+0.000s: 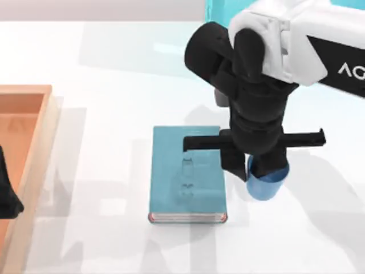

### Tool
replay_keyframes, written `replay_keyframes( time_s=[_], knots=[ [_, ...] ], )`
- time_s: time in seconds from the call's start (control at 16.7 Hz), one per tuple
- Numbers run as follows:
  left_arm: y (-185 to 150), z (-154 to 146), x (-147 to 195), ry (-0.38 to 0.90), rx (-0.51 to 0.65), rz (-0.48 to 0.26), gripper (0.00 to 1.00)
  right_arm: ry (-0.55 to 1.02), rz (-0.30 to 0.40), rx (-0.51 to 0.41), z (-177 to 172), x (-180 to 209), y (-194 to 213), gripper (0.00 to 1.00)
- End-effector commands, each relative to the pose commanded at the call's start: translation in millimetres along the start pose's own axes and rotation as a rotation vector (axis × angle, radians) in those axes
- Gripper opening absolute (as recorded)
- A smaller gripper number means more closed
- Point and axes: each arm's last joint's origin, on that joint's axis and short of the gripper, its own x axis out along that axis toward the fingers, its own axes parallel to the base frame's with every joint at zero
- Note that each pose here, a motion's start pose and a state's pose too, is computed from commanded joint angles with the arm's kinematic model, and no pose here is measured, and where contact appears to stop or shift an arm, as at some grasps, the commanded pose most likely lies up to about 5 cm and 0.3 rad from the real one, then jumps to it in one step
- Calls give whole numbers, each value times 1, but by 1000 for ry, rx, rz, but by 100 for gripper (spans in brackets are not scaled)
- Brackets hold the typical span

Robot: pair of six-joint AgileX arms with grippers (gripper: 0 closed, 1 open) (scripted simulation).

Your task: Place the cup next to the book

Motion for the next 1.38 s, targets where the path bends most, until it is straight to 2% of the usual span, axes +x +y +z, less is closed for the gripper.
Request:
replay_keyframes(
  time_s=[0.24, 0.54, 1.32, 1.38],
  knots=[
    [0, 0, 0, 0, 0, 0, 100, -2, 3, -5, -1, 38, -3, 0],
    [0, 0, 0, 0, 0, 0, 100, -5, 2, -3, -1, 45, -5, 0],
    [0, 0, 0, 0, 0, 0, 100, -5, 2, -3, -1, 45, -5, 98],
    [0, 0, 0, 0, 0, 0, 100, -5, 2, -3, -1, 45, -5, 100]
  ],
)
